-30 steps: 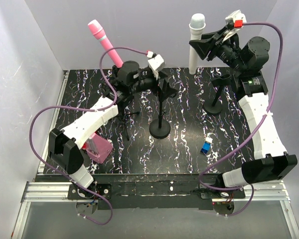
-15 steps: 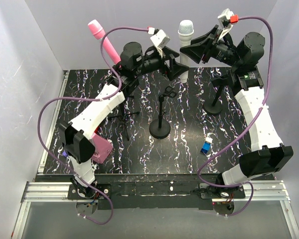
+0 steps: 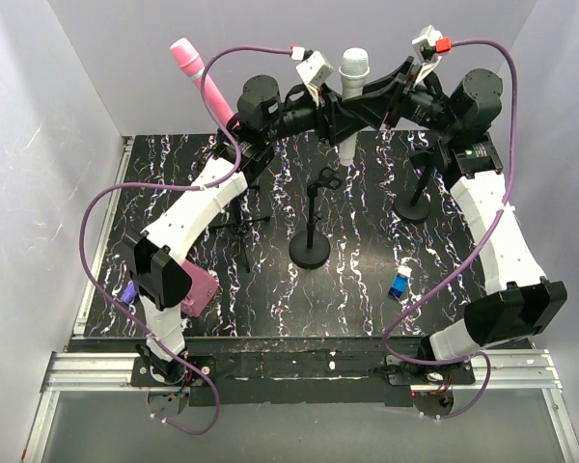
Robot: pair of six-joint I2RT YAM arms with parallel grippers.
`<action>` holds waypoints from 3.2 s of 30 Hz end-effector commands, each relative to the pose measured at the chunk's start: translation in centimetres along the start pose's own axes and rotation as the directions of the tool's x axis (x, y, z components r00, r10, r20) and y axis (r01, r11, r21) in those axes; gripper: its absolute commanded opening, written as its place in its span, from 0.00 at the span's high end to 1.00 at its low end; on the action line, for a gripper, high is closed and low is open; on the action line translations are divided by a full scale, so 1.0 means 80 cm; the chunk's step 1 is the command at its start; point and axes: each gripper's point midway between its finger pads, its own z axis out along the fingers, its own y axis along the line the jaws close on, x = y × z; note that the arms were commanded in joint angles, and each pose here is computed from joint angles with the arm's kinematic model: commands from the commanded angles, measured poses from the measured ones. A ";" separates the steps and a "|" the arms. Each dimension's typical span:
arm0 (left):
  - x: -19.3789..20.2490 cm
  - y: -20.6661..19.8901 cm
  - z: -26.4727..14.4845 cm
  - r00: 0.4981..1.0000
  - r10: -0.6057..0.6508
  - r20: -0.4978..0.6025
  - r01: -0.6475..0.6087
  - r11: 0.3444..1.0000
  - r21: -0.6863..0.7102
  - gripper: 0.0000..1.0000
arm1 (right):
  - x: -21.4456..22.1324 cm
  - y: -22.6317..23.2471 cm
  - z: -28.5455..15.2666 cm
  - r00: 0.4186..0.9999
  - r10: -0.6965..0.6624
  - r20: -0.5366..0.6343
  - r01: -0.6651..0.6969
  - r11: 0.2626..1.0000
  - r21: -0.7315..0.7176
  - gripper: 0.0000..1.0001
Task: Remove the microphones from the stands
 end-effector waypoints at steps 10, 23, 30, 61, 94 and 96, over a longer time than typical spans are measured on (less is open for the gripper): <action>-0.040 0.028 -0.043 0.995 0.102 -0.007 -0.101 0.974 -0.205 1.00 | -0.043 0.040 -0.012 0.992 -0.117 0.054 0.119 0.992 -0.048 0.20; -0.137 0.048 -0.201 0.513 0.731 -0.450 -0.858 0.444 -0.257 1.00 | 0.048 0.045 -0.072 0.994 -0.053 -0.091 0.064 0.990 0.128 0.20; -0.148 0.095 -0.372 0.459 0.403 -0.792 -0.885 0.128 -0.447 1.00 | 0.081 0.028 -0.082 0.987 -0.050 -0.153 0.078 0.979 0.186 0.21; 0.355 0.231 -0.714 0.238 -0.764 -0.600 -0.618 0.357 -0.700 1.00 | 0.125 0.048 -0.119 0.969 -0.038 -0.244 0.094 0.970 0.223 0.24; 0.388 0.216 -0.715 0.199 -0.810 -0.551 -0.550 0.373 -0.747 0.28 | 0.145 0.041 -0.119 0.958 0.008 -0.288 0.061 0.972 0.228 0.24; 0.360 0.212 -0.707 0.240 -0.798 -0.552 -0.542 0.362 -0.758 0.26 | 0.146 0.041 -0.121 0.956 0.008 -0.294 0.063 0.971 0.231 0.24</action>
